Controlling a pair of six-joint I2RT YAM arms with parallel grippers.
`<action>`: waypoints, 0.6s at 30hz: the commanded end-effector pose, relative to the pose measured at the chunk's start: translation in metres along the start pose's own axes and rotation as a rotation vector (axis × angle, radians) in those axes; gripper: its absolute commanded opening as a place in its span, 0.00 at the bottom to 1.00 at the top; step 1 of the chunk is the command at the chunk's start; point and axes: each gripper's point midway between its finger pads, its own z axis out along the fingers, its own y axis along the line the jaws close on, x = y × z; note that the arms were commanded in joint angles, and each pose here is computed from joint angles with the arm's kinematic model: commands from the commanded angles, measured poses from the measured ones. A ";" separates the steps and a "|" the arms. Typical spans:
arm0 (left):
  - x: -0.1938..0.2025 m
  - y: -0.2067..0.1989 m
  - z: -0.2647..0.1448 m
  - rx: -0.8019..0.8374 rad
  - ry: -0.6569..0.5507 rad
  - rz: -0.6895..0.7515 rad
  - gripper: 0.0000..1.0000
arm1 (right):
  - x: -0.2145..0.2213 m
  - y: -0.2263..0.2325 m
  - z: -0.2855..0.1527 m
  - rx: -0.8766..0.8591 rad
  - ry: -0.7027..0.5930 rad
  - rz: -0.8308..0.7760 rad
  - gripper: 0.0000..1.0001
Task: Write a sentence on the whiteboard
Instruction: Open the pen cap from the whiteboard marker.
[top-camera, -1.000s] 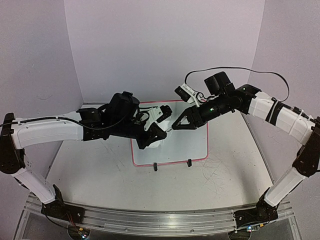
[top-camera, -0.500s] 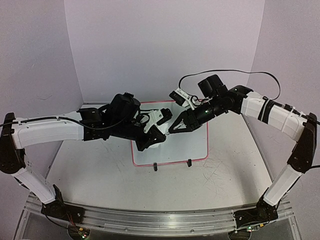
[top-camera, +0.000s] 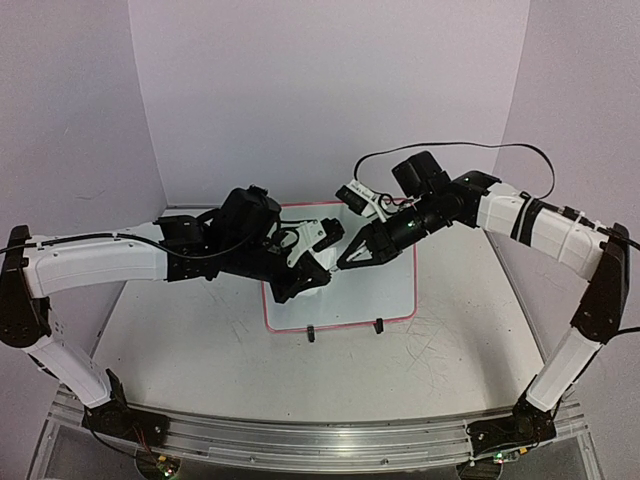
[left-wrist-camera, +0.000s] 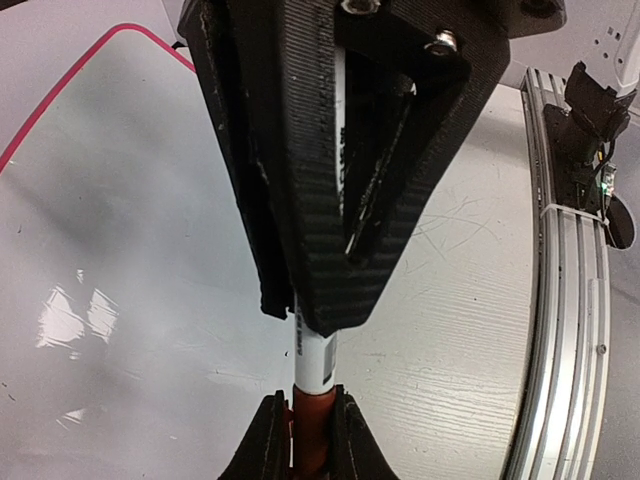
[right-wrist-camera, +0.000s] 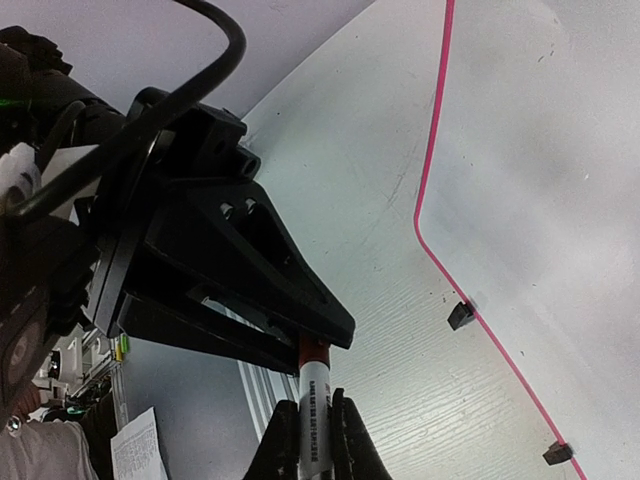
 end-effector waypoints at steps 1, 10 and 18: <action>-0.027 0.002 -0.008 -0.009 -0.063 0.028 0.00 | -0.010 0.013 0.000 -0.047 -0.014 -0.055 0.00; -0.023 0.006 -0.010 -0.037 -0.054 0.021 0.00 | -0.009 0.012 -0.002 -0.031 -0.019 -0.086 0.00; -0.011 0.008 -0.013 -0.060 -0.031 0.033 0.00 | -0.010 0.001 -0.020 0.087 -0.058 -0.120 0.00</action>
